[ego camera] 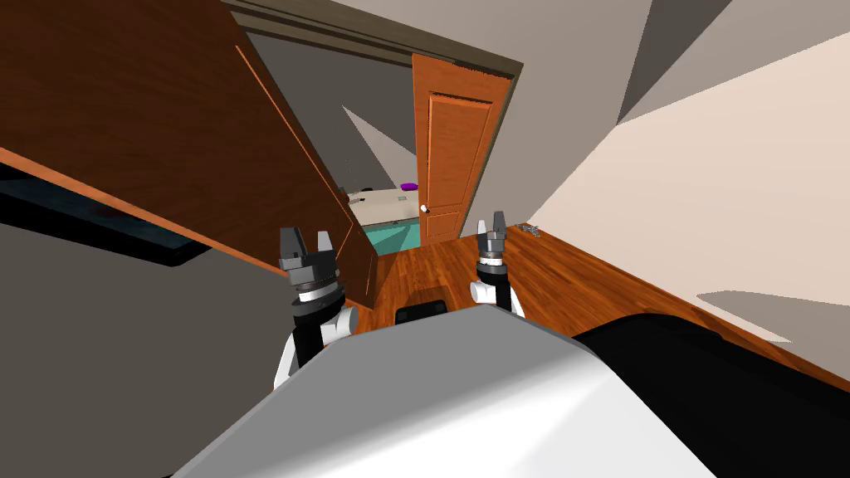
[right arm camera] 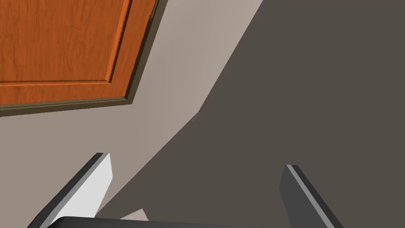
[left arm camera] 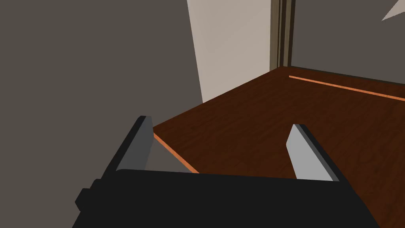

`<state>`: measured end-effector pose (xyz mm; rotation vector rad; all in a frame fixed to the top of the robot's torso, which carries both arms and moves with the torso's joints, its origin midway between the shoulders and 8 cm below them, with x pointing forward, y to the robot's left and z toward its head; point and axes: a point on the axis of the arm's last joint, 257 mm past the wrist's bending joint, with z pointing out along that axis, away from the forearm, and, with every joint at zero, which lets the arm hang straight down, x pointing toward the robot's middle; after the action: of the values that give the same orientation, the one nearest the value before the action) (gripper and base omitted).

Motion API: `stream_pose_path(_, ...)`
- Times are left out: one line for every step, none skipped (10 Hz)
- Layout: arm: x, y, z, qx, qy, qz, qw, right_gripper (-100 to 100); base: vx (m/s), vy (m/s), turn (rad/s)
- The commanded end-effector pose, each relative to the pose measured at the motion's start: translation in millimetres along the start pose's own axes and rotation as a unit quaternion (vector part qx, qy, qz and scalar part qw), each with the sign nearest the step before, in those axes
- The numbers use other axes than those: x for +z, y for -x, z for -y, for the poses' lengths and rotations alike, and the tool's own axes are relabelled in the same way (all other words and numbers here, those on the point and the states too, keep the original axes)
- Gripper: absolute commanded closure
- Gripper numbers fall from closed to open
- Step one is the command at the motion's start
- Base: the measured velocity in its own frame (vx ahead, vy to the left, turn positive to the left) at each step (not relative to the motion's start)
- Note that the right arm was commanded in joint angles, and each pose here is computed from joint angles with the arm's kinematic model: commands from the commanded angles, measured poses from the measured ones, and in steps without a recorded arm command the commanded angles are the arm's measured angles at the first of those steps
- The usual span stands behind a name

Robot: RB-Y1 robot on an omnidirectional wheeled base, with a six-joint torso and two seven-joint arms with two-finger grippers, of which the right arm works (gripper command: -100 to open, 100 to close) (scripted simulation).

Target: Pull the door open

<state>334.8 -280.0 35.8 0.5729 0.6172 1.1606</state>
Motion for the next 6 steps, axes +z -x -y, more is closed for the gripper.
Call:
stream_pose_path(-2.3,-3.5,10.6,-0.017,-0.006,-0.009,0.9998,-100,0.096,0.011,0.000)
stream_pose_path(-3.1,-4.5,14.0,-0.022,-0.008,-0.011,0.9997,-100,0.129,0.008,0.017)
stream_pose_path(-4.7,-6.5,20.9,-0.033,-0.012,-0.016,0.9993,-100,0.145,-0.003,0.017)
stream_pose_path(-6.5,-8.5,28.0,-0.044,-0.017,-0.022,0.9987,-100,0.173,-0.001,0.010)
stream_pose_path(-7.7,-9.8,32.9,-0.051,-0.019,-0.025,0.9982,-100,0.141,0.002,0.007)
stream_pose_path(-9.0,-11.0,37.8,-0.059,-0.022,-0.028,0.9976,-100,0.105,0.003,0.007)
